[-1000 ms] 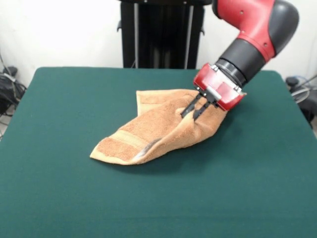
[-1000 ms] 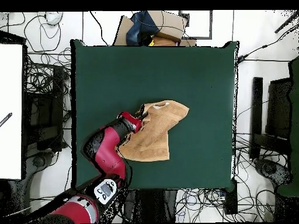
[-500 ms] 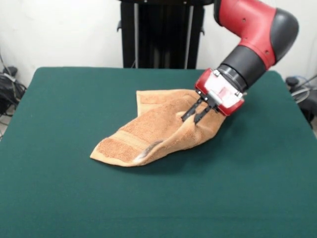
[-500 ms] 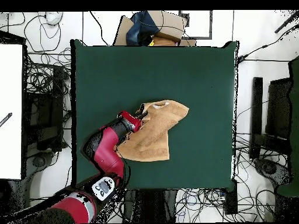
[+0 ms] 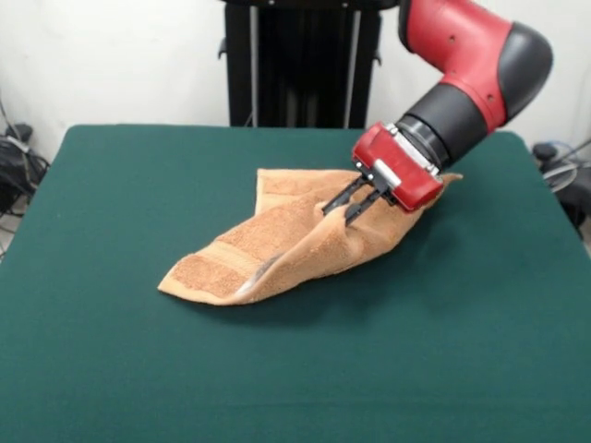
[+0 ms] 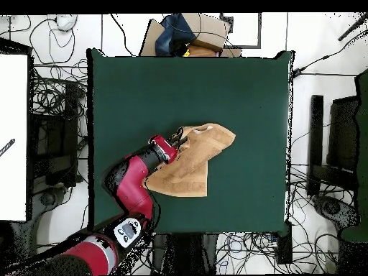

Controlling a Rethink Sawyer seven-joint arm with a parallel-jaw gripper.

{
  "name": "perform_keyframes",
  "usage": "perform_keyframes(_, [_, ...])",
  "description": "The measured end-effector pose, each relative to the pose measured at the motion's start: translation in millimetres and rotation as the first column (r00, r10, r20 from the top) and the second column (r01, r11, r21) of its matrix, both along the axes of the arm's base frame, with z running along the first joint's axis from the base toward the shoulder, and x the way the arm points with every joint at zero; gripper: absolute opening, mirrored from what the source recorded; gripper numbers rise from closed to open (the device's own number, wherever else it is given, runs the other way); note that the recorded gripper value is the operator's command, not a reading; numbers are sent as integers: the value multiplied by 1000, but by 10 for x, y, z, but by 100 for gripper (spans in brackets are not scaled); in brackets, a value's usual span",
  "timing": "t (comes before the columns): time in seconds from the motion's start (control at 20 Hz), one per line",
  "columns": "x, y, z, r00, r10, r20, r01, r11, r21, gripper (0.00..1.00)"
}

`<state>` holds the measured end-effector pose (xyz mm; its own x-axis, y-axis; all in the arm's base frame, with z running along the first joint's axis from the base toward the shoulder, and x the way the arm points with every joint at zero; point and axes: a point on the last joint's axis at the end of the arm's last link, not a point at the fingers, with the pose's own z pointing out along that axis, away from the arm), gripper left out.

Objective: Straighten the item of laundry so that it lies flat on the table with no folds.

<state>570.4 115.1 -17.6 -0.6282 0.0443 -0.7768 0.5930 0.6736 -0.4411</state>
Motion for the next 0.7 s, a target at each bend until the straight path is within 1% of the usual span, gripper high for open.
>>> perform_keyframes(0.1, [10, -1, 14, 999, -13, 33, 13, 1000, 9, 0])
perform_keyframes(0.2, [13, -3, 16, 998, -24, 51, 23, 1000, 21, 0])
perform_keyframes(0.3, [30, -18, 29, 996, -39, 75, 36, 998, 45, 0])
perform_keyframes(0.45, [70, -24, 74, 996, -42, 77, 37, 997, 67, 0])
perform_keyframes(0.65, [184, -35, 241, 995, -65, 73, 55, 989, 134, 0])
perform_keyframes(0.7, [220, -37, 294, 995, -73, 68, 61, 985, 161, 0])
